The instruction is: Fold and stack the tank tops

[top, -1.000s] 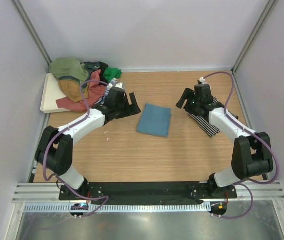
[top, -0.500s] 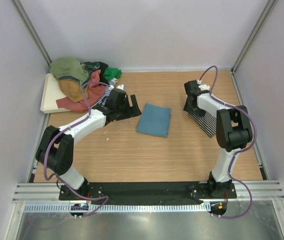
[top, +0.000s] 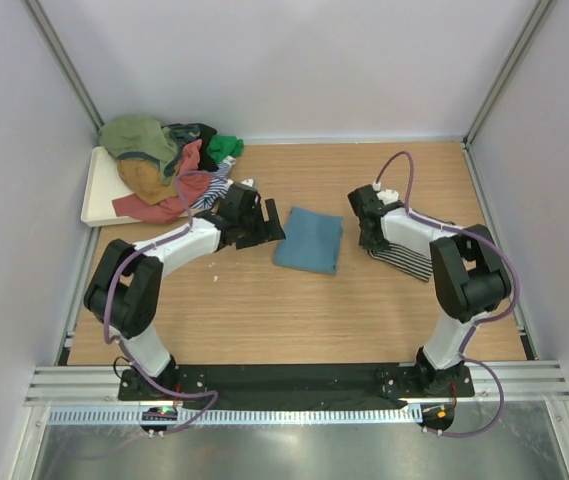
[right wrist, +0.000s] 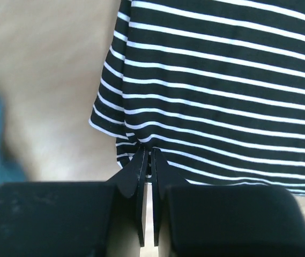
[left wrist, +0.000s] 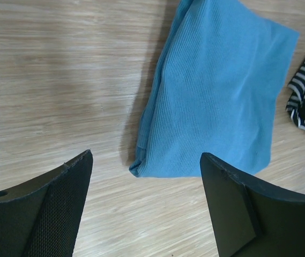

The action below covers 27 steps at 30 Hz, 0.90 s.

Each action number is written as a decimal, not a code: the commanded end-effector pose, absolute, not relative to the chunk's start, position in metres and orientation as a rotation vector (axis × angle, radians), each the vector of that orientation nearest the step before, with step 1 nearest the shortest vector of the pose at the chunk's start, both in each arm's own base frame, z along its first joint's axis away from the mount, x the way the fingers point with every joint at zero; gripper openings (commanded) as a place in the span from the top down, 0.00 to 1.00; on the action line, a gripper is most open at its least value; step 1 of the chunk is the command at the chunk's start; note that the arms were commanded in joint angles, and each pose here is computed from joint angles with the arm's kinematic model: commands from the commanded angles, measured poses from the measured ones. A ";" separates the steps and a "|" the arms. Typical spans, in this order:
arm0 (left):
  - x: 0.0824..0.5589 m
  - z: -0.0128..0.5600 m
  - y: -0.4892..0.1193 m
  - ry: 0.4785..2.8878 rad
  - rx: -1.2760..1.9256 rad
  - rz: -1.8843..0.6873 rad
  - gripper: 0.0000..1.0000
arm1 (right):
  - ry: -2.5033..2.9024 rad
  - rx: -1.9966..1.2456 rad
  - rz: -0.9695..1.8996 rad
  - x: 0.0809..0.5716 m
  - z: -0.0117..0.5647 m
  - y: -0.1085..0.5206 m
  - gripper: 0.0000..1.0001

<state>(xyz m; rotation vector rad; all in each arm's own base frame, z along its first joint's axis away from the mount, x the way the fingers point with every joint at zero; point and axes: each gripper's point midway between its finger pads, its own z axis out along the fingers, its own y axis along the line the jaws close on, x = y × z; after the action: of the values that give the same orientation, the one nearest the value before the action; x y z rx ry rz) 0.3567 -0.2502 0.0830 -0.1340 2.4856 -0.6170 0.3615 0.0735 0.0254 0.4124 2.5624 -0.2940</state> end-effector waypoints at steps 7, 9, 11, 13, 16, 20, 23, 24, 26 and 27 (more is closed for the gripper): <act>0.365 0.068 -0.270 2.492 -0.154 -0.709 0.18 | 2.538 0.265 -0.007 0.304 0.059 0.146 0.68; 0.367 0.061 -0.274 2.502 -0.159 -0.721 0.19 | 2.513 0.260 0.005 0.308 0.069 0.147 0.60; 0.368 0.058 -0.275 2.505 -0.170 -0.726 0.20 | 2.502 0.241 0.044 0.313 0.081 0.153 0.56; 0.370 0.056 -0.275 2.498 -0.180 -0.725 0.21 | 2.487 0.235 0.099 0.320 0.092 0.162 0.54; 0.373 0.057 -0.277 2.484 -0.193 -0.734 0.22 | 2.465 0.208 0.231 0.330 0.104 0.184 0.44; 0.378 0.062 -0.280 2.466 -0.198 -0.753 0.22 | 2.470 0.215 0.335 0.345 0.101 0.198 0.39; 0.382 0.066 -0.284 2.453 -0.198 -0.774 0.22 | 2.479 0.285 0.443 0.357 0.095 0.197 0.37; 0.382 0.065 -0.285 2.454 -0.199 -0.778 0.22 | 2.483 0.297 0.468 0.358 0.092 0.196 0.36; 0.386 0.064 -0.288 2.459 -0.201 -0.783 0.22 | 2.489 0.321 0.507 0.363 0.088 0.194 0.36; 0.387 0.065 -0.289 2.459 -0.201 -0.788 0.22 | 2.492 0.324 0.508 0.366 0.086 0.192 0.36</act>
<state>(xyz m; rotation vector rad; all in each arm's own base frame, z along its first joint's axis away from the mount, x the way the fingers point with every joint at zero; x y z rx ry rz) 0.3693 -0.2741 0.0486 -0.2063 2.5203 -0.7193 0.3495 0.1813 0.0763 0.3065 2.5329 0.3726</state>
